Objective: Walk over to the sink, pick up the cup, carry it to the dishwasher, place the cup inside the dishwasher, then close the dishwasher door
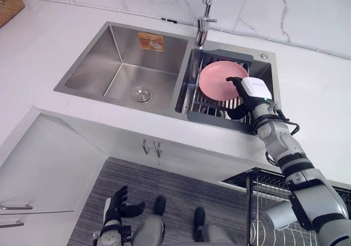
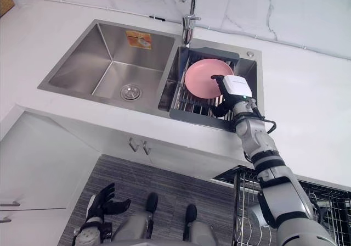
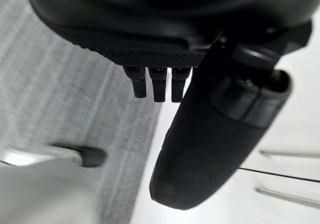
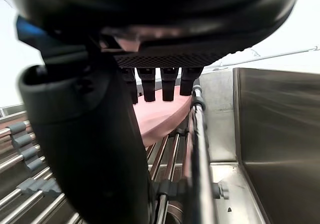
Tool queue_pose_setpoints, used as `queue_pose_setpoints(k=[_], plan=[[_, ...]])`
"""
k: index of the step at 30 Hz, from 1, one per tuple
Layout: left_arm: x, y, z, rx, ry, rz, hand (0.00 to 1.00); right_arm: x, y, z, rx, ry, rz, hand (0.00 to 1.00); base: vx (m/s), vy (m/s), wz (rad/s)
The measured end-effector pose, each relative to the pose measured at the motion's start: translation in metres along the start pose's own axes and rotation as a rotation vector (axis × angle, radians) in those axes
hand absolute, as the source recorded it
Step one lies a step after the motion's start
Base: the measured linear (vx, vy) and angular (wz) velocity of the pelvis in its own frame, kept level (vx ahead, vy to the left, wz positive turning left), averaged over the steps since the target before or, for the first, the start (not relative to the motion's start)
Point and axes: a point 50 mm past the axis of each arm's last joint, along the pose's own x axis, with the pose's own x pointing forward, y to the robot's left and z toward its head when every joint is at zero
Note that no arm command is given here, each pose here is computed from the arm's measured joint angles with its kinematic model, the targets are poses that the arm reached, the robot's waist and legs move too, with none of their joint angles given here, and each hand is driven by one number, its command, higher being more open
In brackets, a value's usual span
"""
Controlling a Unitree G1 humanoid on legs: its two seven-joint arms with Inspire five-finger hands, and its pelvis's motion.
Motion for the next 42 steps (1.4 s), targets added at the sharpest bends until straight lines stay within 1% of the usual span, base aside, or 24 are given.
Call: queue_pose_setpoints(k=[3,5,8,11,14,16,19,23,29,32,35,38,40,42], plan=[[0.005,-0.004,0.010,-0.013,-0.031,-0.007,0.90,0.009,-0.013,0.002,-0.003,0.007,-0.026,0.30,-0.10,0.018,0.08],[0.005,-0.004,0.009,-0.026,-0.021,-0.003,0.90,0.012,-0.025,0.008,0.011,-0.013,-0.079,0.30,0.01,0.071,-0.18],[0.005,-0.006,0.008,-0.031,-0.018,0.001,0.90,0.012,-0.030,0.008,0.017,0.006,-0.108,0.30,-0.04,0.068,0.05],[0.001,-0.001,0.002,-0.027,-0.002,0.014,0.90,0.007,-0.033,0.005,0.055,0.026,-0.145,0.30,-0.02,0.032,0.01],[-0.003,0.000,-0.003,-0.029,0.009,0.023,0.90,-0.008,-0.047,0.009,0.122,-0.019,-0.288,0.30,0.06,-0.030,-0.01],[-0.005,-0.001,-0.007,-0.031,0.019,0.022,0.90,-0.022,-0.062,0.012,0.161,-0.061,-0.407,0.30,0.13,-0.029,-0.03],[-0.007,-0.002,-0.008,-0.036,0.021,0.013,0.90,-0.040,-0.076,0.016,0.218,-0.095,-0.535,0.30,0.14,-0.020,-0.19],[-0.009,-0.005,-0.009,-0.026,0.014,-0.007,0.90,-0.073,-0.085,0.015,0.277,-0.116,-0.685,0.30,0.12,-0.005,-0.40],[-0.014,-0.005,-0.019,-0.021,0.056,-0.020,0.90,-0.107,-0.080,0.000,0.320,-0.042,-0.778,0.30,0.04,0.042,-0.65],[-0.014,-0.005,-0.023,-0.019,0.070,-0.020,0.90,-0.116,-0.077,-0.005,0.312,-0.019,-0.784,0.30,0.00,0.064,-0.75],[-0.015,-0.004,-0.026,-0.014,0.085,-0.018,0.90,-0.130,-0.067,-0.011,0.336,0.031,-0.785,0.30,-0.01,0.064,-0.71],[-0.015,-0.004,-0.026,-0.015,0.084,-0.018,0.90,-0.139,-0.051,-0.016,0.366,0.094,-0.755,0.30,-0.05,0.115,-0.78],[-0.014,-0.006,-0.025,-0.018,0.082,-0.019,0.90,-0.146,-0.036,-0.020,0.419,0.141,-0.711,0.30,-0.08,0.094,-0.69],[-0.013,-0.007,-0.023,-0.021,0.076,-0.018,0.90,-0.151,-0.024,-0.025,0.426,0.189,-0.670,0.30,-0.10,0.076,-0.55]])
